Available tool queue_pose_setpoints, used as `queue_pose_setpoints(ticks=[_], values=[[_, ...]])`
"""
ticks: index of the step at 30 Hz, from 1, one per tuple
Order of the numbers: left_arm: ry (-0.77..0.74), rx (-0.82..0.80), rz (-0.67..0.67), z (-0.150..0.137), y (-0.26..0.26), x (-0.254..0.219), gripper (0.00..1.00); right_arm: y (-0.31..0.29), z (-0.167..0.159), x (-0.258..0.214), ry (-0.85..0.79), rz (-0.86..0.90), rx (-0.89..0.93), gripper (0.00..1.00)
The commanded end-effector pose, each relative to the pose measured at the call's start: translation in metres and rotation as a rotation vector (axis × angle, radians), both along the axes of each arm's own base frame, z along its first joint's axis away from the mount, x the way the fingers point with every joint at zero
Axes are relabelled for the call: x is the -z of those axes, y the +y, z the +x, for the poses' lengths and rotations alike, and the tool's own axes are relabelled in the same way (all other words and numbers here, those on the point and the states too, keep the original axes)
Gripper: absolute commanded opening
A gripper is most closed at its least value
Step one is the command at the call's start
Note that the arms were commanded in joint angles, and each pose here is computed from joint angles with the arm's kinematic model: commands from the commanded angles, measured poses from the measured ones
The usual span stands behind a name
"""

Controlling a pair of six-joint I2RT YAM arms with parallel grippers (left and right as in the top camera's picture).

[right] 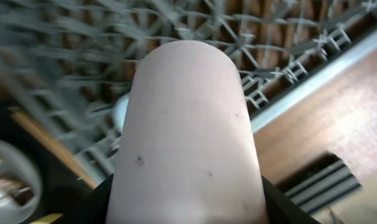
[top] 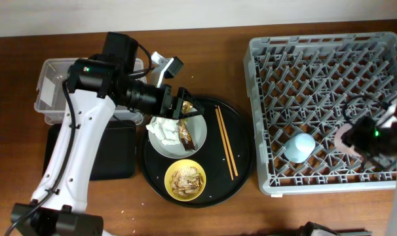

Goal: Sort waste into correct bins and load items into the dishwasher rack

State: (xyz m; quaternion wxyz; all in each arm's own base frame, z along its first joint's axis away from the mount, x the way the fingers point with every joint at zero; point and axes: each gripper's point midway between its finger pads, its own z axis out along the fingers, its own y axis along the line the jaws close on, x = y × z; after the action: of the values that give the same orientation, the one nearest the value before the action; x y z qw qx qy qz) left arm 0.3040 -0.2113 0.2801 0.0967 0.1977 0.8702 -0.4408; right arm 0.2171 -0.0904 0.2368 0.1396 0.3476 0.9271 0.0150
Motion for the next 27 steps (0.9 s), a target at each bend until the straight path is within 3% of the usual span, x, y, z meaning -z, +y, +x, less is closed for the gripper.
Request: queue_pose_setpoints(ticks=[1,5,6,7,8,12,14,15,17,19,20,21,24,27], values=[[-0.024,-0.002,0.008,-0.002,0.002,-0.005,0.99,-0.014,0.010,0.037,0.165,0.033,0.029,0.45],[-0.021,-0.001,0.008,-0.003,0.002,-0.005,0.99,-0.038,0.027,0.077,0.301,-0.002,0.054,0.53],[-0.020,-0.001,0.009,-0.003,0.002,-0.005,0.99,-0.040,0.033,0.082,0.297,0.002,0.053,0.59],[-0.021,-0.001,0.009,-0.003,0.002,-0.005,0.99,-0.039,0.035,0.087,0.307,0.013,0.050,0.74],[-0.020,-0.002,0.009,-0.003,0.002,-0.005,0.99,-0.038,0.036,0.087,0.305,0.020,0.049,0.79],[-0.022,-0.012,0.046,-0.001,0.006,0.000,0.99,-0.025,0.042,0.081,0.250,0.083,0.005,0.87],[-0.015,-0.015,0.088,-0.004,0.009,0.006,0.99,-0.004,0.051,0.062,0.138,0.164,-0.072,0.86],[-0.019,-0.012,0.129,-0.005,0.009,0.012,0.97,0.008,0.056,0.049,0.064,0.208,-0.121,0.86],[-0.024,-0.044,0.372,-0.010,0.015,0.039,0.93,0.042,0.065,-0.003,-0.173,0.285,-0.279,0.86],[-0.034,-0.137,0.672,-0.017,0.024,0.073,0.93,0.057,0.057,-0.040,-0.323,0.264,-0.324,0.87],[-0.031,-0.163,0.737,-0.023,0.021,0.086,0.92,0.060,0.051,-0.051,-0.363,0.237,-0.333,0.88],[-0.014,-0.161,0.761,-0.035,0.008,0.103,0.89,0.062,0.045,-0.060,-0.393,0.216,-0.339,0.91],[0.072,-0.155,0.808,-0.079,-0.021,0.163,0.68,0.066,0.036,-0.070,-0.427,0.194,-0.344,0.91],[0.039,-0.160,0.867,-0.104,-0.027,0.209,0.54,0.067,0.035,-0.067,-0.409,0.208,-0.340,0.91]])
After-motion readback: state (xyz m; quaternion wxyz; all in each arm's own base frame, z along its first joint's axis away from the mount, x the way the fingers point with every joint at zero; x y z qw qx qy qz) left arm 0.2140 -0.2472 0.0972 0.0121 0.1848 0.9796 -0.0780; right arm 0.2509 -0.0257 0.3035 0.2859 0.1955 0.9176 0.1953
